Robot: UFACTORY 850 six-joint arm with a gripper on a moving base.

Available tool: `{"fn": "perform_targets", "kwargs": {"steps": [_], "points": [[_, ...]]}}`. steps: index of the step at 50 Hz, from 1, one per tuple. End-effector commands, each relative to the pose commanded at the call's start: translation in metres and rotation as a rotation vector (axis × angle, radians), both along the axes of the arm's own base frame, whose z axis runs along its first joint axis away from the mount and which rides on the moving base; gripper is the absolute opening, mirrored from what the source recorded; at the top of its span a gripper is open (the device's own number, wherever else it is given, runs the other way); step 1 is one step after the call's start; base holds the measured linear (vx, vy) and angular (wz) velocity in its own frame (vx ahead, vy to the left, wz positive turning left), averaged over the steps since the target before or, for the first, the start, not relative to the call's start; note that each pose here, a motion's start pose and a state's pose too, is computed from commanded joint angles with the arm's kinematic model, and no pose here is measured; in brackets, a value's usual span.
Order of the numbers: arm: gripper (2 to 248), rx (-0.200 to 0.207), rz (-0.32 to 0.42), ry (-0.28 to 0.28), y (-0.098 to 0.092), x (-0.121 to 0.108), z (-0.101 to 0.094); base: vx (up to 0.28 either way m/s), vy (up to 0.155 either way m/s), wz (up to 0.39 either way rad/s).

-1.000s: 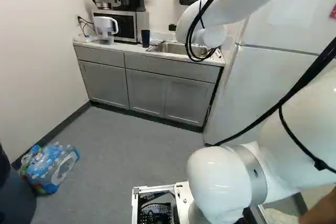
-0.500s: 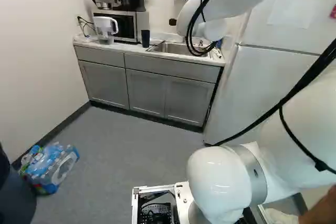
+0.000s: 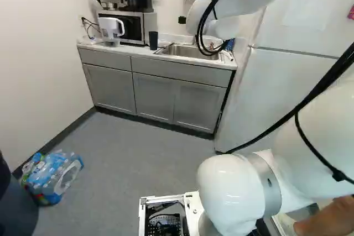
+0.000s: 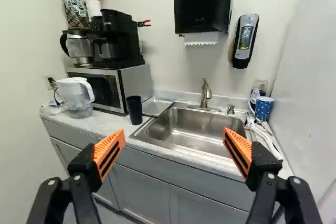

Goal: Rinse the cup and place it in the tray

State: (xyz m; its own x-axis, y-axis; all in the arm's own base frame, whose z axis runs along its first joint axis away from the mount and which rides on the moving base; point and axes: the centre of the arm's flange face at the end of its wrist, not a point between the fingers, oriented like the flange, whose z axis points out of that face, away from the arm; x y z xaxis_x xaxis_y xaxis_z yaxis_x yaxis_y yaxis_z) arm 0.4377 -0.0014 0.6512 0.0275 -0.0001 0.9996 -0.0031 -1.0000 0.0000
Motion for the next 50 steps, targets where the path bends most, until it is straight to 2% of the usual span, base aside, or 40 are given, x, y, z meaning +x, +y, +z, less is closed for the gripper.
{"fn": "perform_targets", "kwargs": {"steps": [27,50], "points": [[247,0.000,0.000,0.000,0.0000,0.0000,0.0000,0.055,0.007,-0.002],[247,0.000,0.000,0.000,0.0000,0.0000,0.0000,0.105,0.002,-0.016]]}}
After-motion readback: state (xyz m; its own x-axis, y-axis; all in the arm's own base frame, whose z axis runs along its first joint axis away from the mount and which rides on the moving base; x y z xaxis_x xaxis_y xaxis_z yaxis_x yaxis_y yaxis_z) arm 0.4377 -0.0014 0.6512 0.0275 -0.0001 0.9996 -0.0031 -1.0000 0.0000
